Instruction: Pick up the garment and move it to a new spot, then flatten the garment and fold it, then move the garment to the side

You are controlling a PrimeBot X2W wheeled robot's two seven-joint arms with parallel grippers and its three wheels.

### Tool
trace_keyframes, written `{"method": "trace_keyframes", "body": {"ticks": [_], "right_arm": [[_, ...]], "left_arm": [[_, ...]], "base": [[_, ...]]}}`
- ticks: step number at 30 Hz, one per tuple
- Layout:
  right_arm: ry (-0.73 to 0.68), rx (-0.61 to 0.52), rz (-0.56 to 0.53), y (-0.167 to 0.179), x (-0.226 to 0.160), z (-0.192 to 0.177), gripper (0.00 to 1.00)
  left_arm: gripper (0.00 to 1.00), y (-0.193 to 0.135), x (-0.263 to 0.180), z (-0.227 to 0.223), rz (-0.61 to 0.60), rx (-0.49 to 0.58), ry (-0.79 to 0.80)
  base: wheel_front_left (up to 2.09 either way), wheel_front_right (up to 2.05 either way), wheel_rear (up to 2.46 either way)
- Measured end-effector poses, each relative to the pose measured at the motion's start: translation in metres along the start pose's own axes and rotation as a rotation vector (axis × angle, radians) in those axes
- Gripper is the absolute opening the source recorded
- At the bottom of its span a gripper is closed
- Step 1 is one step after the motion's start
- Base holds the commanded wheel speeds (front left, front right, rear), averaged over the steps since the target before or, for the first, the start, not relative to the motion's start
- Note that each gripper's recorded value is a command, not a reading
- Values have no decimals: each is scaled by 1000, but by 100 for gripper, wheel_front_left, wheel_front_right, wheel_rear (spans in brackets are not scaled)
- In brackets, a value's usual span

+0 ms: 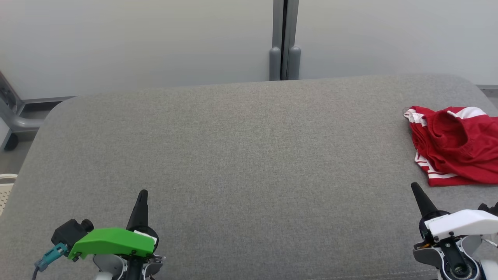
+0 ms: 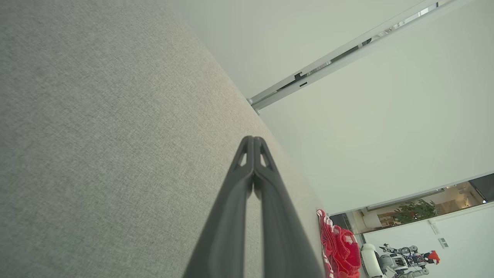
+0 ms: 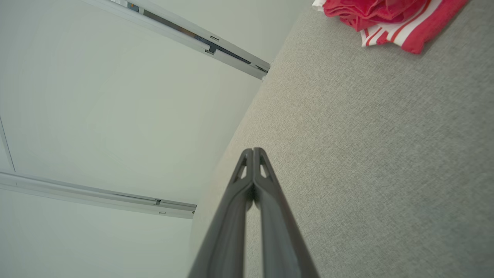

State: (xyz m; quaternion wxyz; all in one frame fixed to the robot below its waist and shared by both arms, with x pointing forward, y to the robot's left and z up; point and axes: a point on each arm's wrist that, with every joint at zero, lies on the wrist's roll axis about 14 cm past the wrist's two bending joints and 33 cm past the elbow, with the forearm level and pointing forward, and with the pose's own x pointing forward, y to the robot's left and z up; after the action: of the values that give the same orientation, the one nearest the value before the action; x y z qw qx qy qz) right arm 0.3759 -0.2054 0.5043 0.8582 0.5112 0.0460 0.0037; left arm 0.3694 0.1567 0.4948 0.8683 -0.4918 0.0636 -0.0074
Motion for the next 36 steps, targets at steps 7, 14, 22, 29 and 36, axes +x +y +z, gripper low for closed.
{"method": "trace_keyframes", "body": {"ticks": [7,14,22,29,36], "right_arm": [[-9,69,0,-2,1,5,0],[-22,132,3,-5,2,10,0],[-36,208,8,-7,3,17,0],[-48,264,10,-10,4,21,0],[-60,316,16,-12,5,26,0]], "left_arm": [[0,-4,4,0,-13,-71,-5],[0,-6,7,-1,-21,-138,-7],[0,-9,12,0,-35,-220,-16],[0,-10,15,0,-40,-278,-24],[0,-12,18,0,-49,-333,-30]], "base": [[0,0,0],[0,0,0],[0,0,0],[0,0,0],[0,0,0]]}}
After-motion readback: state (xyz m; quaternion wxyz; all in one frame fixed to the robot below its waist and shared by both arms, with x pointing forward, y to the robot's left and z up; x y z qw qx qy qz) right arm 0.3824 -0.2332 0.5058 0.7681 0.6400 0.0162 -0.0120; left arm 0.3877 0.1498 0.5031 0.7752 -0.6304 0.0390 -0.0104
